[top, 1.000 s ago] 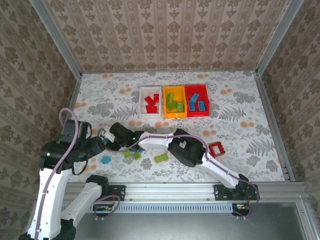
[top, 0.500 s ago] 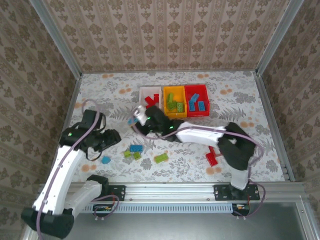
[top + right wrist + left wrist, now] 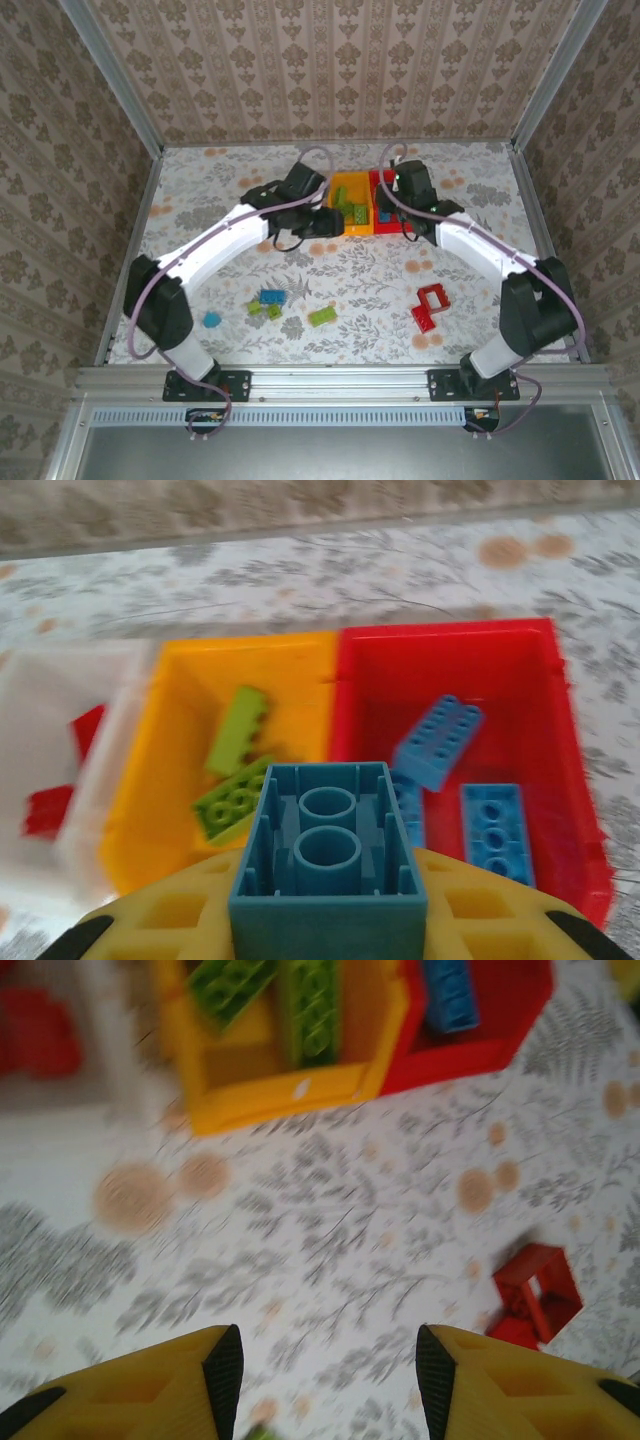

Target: Sort the legos into containers by color

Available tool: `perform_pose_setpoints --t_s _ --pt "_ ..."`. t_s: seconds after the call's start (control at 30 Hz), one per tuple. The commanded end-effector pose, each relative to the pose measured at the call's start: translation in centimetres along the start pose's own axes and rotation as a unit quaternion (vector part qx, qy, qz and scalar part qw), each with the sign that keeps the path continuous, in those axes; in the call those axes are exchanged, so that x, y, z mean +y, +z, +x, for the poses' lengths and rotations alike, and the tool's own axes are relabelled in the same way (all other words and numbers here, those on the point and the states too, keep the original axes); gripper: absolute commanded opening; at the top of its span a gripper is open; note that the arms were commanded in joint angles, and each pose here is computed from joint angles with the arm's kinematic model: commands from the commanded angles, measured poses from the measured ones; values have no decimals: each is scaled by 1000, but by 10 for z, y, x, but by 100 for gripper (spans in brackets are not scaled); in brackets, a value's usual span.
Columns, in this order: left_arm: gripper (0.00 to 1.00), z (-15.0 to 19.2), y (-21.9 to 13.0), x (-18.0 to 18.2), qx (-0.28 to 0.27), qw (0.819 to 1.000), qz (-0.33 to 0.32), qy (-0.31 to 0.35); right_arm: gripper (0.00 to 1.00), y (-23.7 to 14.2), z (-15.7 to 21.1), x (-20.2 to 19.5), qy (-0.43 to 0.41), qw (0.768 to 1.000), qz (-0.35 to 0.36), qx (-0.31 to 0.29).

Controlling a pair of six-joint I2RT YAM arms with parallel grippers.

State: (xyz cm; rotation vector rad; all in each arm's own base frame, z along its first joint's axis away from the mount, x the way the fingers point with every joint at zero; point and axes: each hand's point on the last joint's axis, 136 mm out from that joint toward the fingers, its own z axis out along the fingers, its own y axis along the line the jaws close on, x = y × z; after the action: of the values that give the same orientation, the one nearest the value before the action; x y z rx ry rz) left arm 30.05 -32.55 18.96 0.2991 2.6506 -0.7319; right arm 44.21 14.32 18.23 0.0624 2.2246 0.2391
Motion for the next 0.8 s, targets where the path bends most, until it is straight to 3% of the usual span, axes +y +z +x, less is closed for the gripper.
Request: perform_pose_setpoints --t_s 0.0,0.2,0.43,0.6,0.77 --pt "52 -15 5 -32 -14 998 31 57 27 17 15 -24 77 994 49 57" --pt "53 -5 21 -53 5 994 41 104 32 50 32 -39 131 982 70 121" --pt "53 23 36 -59 42 987 45 146 49 56 45 -44 148 976 79 139" --pt "53 43 46 -63 70 981 45 177 61 54 44 -40 152 977 65 136" --pt "54 58 49 -71 86 972 56 212 60 28 15 -40 136 984 68 94"
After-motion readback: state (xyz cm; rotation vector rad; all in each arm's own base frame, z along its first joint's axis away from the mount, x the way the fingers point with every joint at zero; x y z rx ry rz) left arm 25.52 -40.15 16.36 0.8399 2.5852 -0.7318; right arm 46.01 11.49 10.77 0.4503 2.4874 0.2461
